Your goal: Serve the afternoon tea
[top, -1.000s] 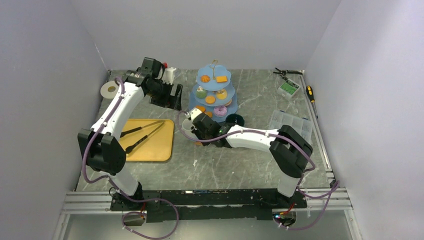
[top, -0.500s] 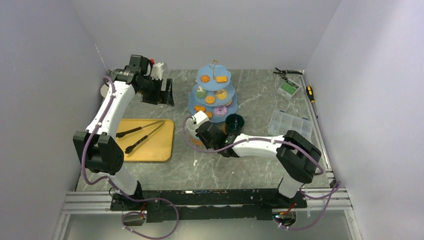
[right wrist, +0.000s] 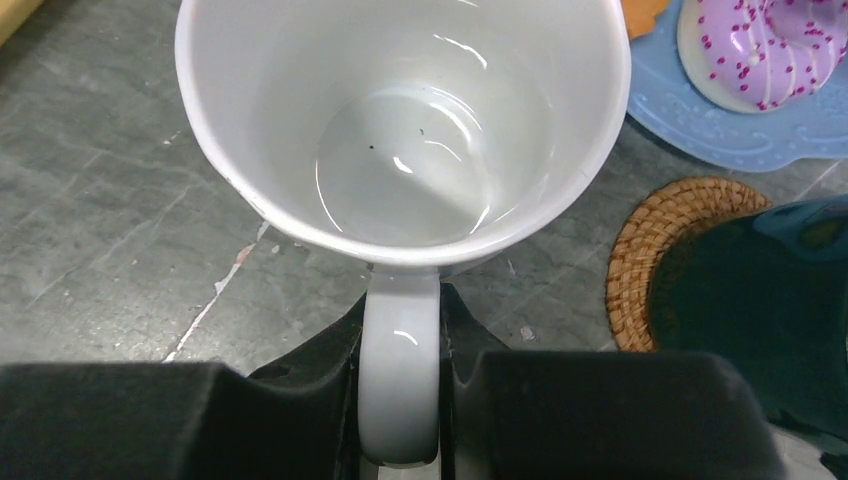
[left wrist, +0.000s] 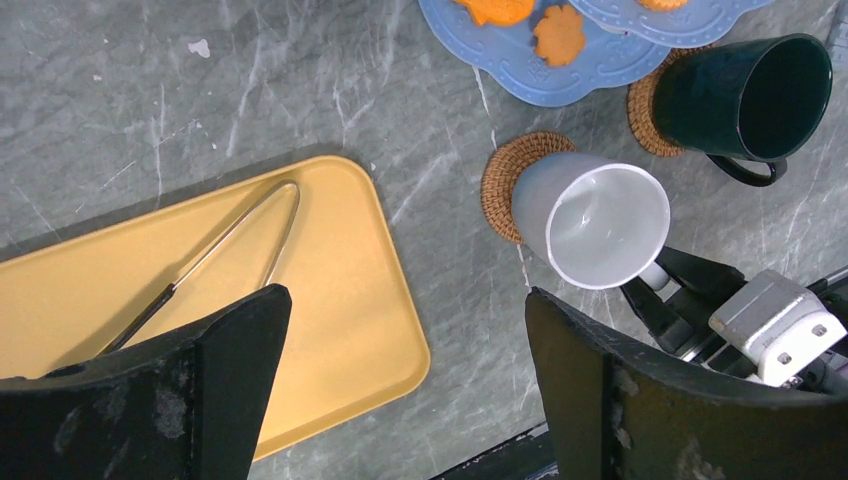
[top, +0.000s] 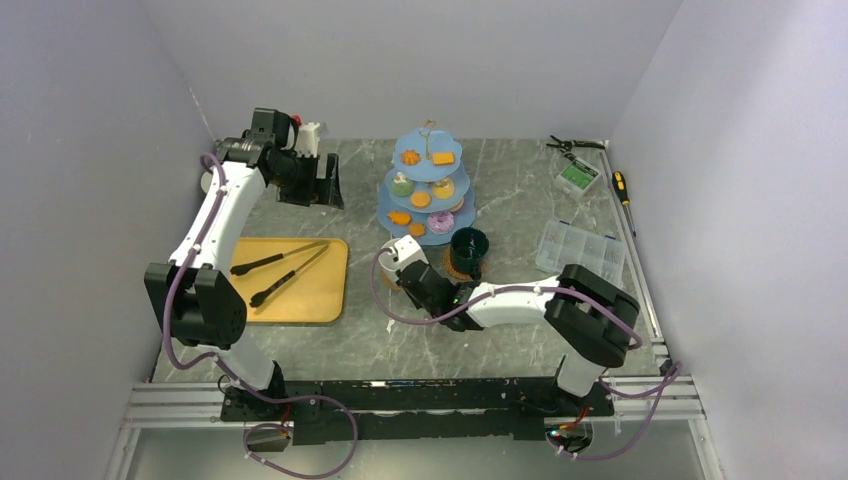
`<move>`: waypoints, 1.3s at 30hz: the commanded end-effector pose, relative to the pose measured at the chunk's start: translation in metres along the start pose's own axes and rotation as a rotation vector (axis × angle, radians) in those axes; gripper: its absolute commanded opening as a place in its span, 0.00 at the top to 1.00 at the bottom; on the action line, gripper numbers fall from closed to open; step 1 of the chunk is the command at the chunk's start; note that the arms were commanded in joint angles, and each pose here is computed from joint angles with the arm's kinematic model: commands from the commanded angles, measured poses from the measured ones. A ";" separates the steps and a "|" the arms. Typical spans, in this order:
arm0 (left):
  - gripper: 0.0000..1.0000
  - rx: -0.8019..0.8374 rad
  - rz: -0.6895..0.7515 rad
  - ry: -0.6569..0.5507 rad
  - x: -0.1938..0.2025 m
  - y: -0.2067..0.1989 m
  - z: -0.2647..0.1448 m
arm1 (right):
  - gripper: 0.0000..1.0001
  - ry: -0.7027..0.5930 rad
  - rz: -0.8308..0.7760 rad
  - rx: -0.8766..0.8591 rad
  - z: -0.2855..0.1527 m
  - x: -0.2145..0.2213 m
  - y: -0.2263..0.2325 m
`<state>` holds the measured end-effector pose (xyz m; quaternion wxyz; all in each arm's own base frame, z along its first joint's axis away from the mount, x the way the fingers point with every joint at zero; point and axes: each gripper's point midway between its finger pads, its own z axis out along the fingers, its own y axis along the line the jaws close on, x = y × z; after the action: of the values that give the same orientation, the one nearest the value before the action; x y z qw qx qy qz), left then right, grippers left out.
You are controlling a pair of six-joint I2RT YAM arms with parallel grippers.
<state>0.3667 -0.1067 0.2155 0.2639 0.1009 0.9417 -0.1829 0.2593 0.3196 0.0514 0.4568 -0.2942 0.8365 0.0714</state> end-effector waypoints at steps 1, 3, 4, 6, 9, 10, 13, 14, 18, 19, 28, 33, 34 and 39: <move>0.07 0.003 0.019 -0.052 -0.006 -0.002 -0.012 | 1.00 -0.153 0.113 0.017 0.004 -0.036 0.004; 0.07 -0.003 0.022 -0.056 -0.006 0.000 -0.013 | 1.00 -0.148 0.115 0.016 0.006 -0.030 0.006; 0.07 -0.003 0.023 -0.057 -0.006 0.000 -0.013 | 1.00 -0.146 0.113 0.019 0.006 -0.027 0.006; 0.07 -0.002 0.020 -0.061 -0.006 0.000 -0.014 | 1.00 -0.148 0.111 0.021 0.007 -0.025 0.008; 0.07 0.006 0.017 -0.065 -0.007 0.000 -0.014 | 1.00 -0.158 0.101 0.027 0.007 -0.026 0.010; 0.07 0.008 0.015 -0.064 -0.006 -0.001 -0.014 | 1.00 -0.163 0.099 0.031 0.007 -0.027 0.011; 0.07 0.014 0.014 -0.070 -0.008 -0.002 -0.015 | 1.00 -0.173 0.091 0.036 0.010 -0.028 0.013; 0.07 0.016 0.014 -0.071 -0.008 -0.002 -0.015 | 1.00 -0.174 0.088 0.033 0.011 -0.028 0.014; 0.07 0.025 0.007 -0.062 -0.006 -0.003 -0.013 | 0.92 -0.166 0.081 0.015 0.017 -0.025 0.021; 0.07 0.025 0.007 -0.060 -0.006 -0.003 -0.013 | 0.86 -0.165 0.077 0.002 0.017 -0.025 0.024; 0.07 0.012 -0.004 -0.061 -0.008 0.004 -0.009 | 0.25 -0.191 0.093 -0.041 0.005 -0.046 0.029; 0.07 -0.015 -0.013 -0.065 -0.009 0.019 -0.005 | 0.00 -0.245 0.131 -0.056 -0.021 -0.077 0.019; 0.07 -0.027 -0.015 -0.069 -0.010 0.025 -0.004 | 0.00 -0.253 0.142 -0.060 -0.027 -0.083 0.016; 0.07 -0.082 -0.011 -0.144 -0.014 0.070 0.002 | 0.00 -0.275 0.253 -0.061 -0.055 -0.097 -0.026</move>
<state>0.3800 -0.0749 0.2074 0.2855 0.0715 0.9400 -0.1725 0.2611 0.3397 0.1188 0.5278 -0.2423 0.7995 0.1533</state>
